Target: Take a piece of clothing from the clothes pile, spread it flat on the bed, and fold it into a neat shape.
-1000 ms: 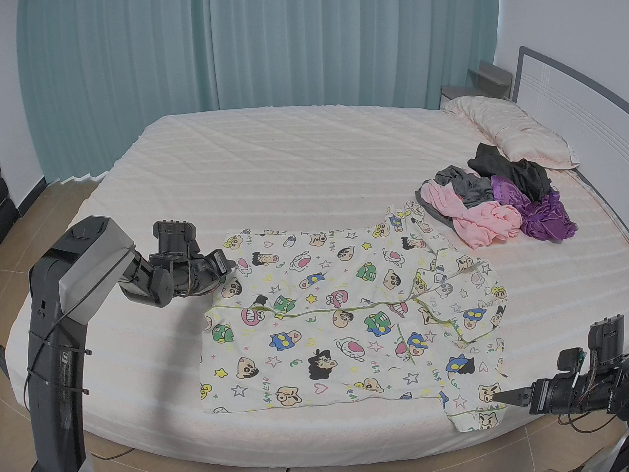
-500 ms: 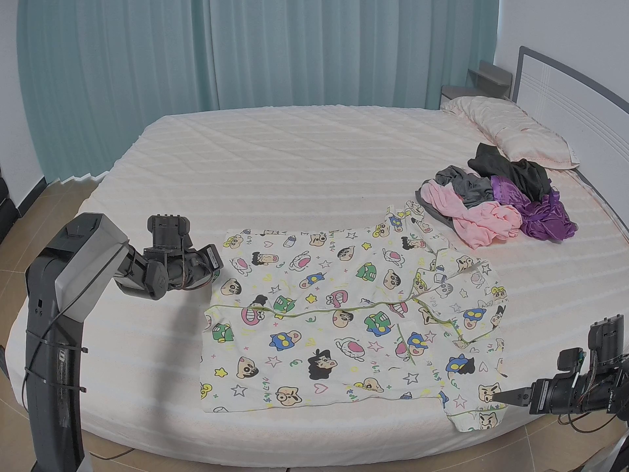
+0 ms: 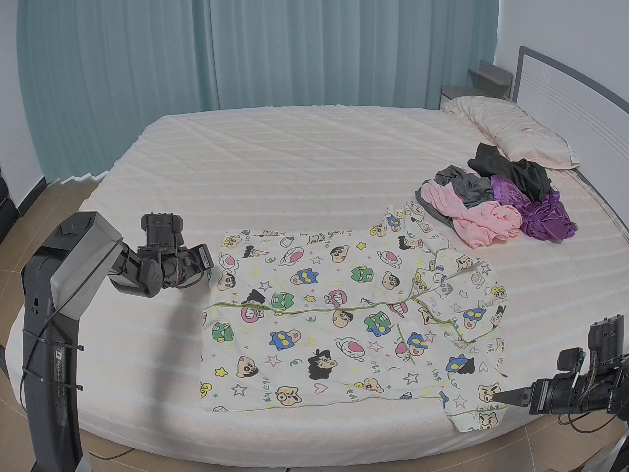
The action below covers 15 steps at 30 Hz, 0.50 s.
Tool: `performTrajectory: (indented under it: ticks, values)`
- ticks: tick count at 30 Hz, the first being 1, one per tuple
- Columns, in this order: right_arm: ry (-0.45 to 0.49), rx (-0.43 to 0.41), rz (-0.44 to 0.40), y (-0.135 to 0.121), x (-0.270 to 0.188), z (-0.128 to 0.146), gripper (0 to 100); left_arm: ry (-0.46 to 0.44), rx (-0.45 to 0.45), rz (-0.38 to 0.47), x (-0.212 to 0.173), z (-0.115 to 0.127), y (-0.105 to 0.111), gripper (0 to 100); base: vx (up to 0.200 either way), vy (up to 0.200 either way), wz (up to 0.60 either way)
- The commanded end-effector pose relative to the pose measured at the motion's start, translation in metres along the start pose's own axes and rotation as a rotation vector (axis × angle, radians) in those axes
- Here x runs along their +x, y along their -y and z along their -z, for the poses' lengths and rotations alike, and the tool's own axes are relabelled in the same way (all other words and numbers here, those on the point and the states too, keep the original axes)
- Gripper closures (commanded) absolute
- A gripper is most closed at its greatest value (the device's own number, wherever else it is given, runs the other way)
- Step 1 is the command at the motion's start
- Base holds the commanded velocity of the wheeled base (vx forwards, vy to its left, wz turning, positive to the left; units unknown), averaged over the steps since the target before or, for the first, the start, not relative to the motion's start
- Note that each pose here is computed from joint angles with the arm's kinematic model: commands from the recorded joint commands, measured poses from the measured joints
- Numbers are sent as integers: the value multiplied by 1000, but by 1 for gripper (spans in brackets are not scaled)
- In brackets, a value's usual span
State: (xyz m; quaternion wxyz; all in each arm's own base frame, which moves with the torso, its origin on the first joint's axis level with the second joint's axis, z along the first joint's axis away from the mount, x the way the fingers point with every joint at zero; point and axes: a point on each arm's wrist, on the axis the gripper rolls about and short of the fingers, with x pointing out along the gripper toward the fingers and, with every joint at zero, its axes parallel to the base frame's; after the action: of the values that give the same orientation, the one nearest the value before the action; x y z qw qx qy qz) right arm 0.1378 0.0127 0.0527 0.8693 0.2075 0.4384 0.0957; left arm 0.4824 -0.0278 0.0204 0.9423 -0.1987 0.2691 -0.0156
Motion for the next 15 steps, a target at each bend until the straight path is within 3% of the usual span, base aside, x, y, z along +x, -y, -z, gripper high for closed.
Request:
performTrajectory:
  ticks: [1,7,8,15]
  values:
    - [-13,4,3,1,-1,4,0,0,1,-2,-2,0,0,100,0,0,0]
    - [-13,4,3,1,-1,4,0,-5,1,-3,-2,-1,3,100,0,0,0]
    - [-11,4,5,1,-1,4,0,-5,-4,-3,-3,-1,3,0,0,0,0]
    - [-2,4,3,1,-2,4,0,0,-44,-13,-23,-20,9,0,0,0,0]
